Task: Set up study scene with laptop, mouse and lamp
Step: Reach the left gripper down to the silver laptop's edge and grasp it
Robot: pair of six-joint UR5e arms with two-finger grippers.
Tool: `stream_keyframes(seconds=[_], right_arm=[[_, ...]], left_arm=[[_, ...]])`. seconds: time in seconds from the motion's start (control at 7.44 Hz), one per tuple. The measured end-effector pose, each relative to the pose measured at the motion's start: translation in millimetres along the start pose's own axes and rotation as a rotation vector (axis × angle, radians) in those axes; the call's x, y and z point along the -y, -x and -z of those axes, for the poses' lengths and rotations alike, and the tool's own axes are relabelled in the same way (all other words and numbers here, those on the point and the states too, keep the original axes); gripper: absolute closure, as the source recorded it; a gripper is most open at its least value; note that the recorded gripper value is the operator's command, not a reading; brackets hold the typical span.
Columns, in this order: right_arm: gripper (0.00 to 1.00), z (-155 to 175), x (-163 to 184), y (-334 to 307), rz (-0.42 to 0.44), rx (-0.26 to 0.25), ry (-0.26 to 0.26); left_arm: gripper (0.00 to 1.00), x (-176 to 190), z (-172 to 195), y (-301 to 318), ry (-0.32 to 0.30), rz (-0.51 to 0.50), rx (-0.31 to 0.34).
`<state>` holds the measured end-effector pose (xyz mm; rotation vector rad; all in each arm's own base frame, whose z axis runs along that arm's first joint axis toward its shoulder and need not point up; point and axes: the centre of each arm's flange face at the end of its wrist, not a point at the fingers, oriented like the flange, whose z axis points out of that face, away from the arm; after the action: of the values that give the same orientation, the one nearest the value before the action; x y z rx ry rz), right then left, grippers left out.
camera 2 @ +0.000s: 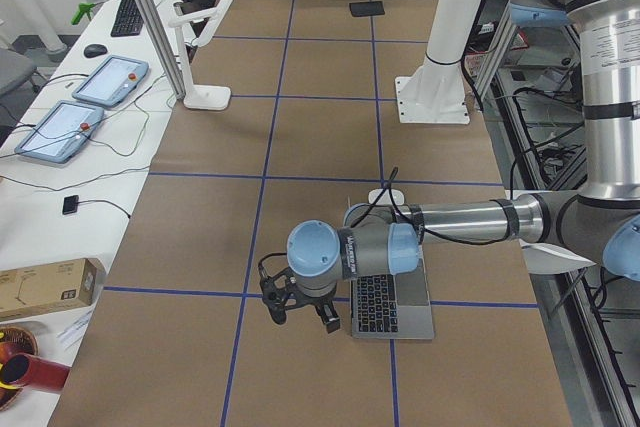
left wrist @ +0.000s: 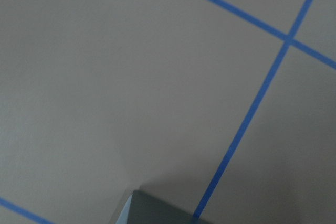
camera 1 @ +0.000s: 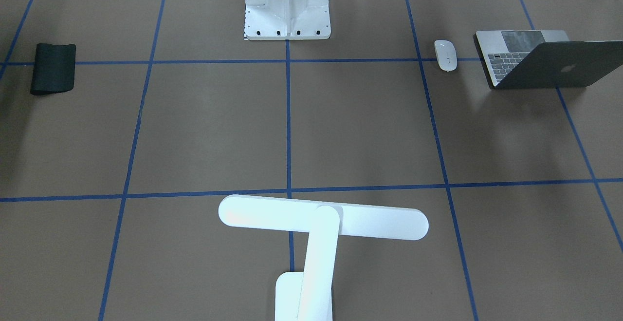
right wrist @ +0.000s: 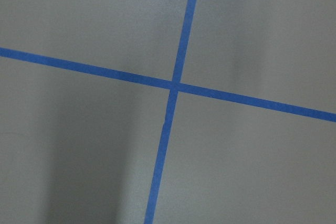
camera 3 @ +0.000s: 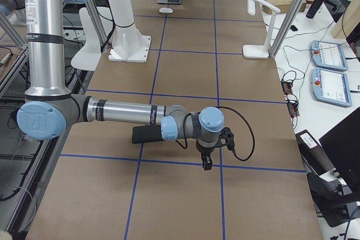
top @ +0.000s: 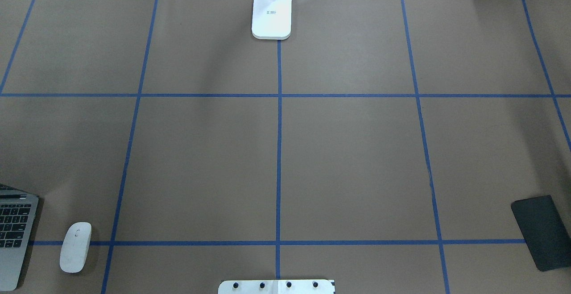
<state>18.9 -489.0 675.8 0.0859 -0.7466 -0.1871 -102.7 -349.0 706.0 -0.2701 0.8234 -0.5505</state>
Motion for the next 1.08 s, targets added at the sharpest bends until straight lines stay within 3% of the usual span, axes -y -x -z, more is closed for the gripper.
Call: stream_keyframes(seconds=[0.54, 1.08], right_arm=[[0.0, 6.3, -16.6, 7.9, 0.016, 0.005, -0.011], [0.0, 11.3, -28.8, 13.3, 0.022, 0.005, -0.017]], left_arm=[[0.01, -10.2, -0.7, 28.6, -0.005, 0.284, -0.004], [0.01, -20.0, 7.4, 13.5, 0.04, 0.539, -0.1]])
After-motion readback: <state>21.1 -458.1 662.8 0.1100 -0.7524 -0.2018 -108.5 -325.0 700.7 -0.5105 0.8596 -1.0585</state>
